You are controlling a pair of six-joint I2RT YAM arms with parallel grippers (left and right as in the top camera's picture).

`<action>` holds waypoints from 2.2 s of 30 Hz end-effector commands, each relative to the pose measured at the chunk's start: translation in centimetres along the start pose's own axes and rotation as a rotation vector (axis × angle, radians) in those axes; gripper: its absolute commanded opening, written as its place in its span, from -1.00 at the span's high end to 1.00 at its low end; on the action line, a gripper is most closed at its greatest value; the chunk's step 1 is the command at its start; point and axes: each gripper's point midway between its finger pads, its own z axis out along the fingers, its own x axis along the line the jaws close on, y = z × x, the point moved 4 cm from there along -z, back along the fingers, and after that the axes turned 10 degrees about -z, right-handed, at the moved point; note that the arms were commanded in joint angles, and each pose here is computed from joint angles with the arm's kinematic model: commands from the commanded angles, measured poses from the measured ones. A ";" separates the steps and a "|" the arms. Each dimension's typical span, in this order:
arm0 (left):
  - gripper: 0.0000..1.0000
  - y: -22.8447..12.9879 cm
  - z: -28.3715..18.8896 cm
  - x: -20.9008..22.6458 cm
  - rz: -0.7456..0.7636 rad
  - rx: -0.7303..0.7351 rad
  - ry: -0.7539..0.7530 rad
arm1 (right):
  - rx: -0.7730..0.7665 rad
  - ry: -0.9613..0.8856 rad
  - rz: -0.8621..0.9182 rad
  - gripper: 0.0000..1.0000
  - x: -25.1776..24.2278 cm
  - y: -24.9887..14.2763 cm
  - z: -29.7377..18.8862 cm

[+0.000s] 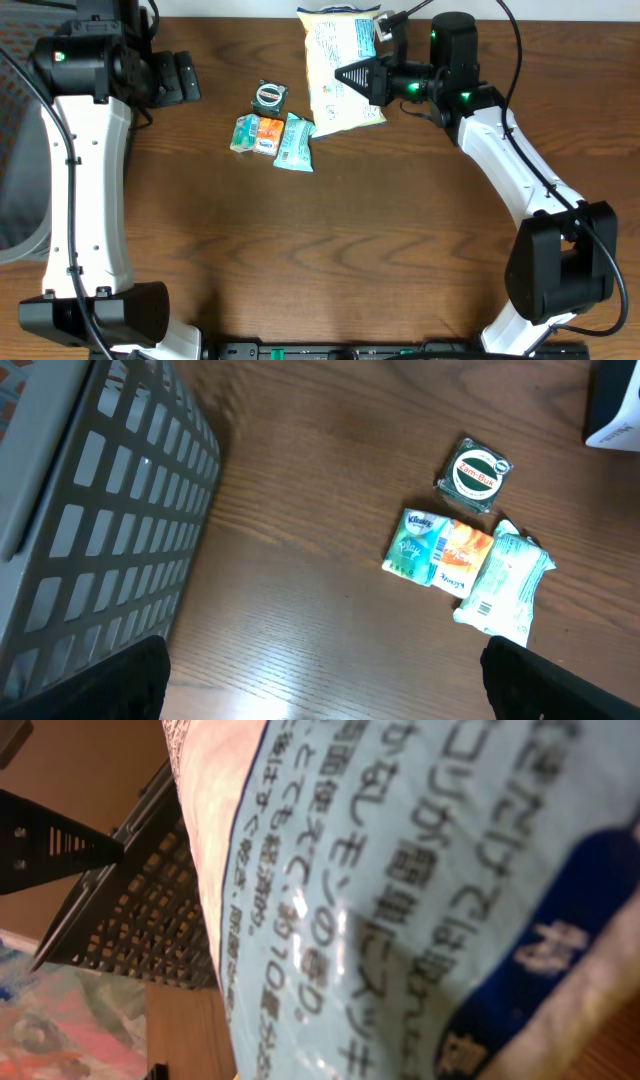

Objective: Scan the item barcode
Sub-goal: 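Hold the packet's barcode side under the white scanner with the right gripper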

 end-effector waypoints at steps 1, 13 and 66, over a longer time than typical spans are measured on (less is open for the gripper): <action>-0.96 0.0 0.3 0.4 -0.012 0.002 0.020 | -0.033 0.016 -0.079 0.98 1.8 1.9 -0.7; -0.95 0.0 0.3 0.4 -0.012 0.002 0.020 | -0.024 0.007 -0.072 0.98 1.7 1.7 -0.7; -0.96 0.0 0.3 0.4 -0.012 0.002 0.020 | 0.010 -0.039 -0.039 0.98 1.0 0.8 -0.7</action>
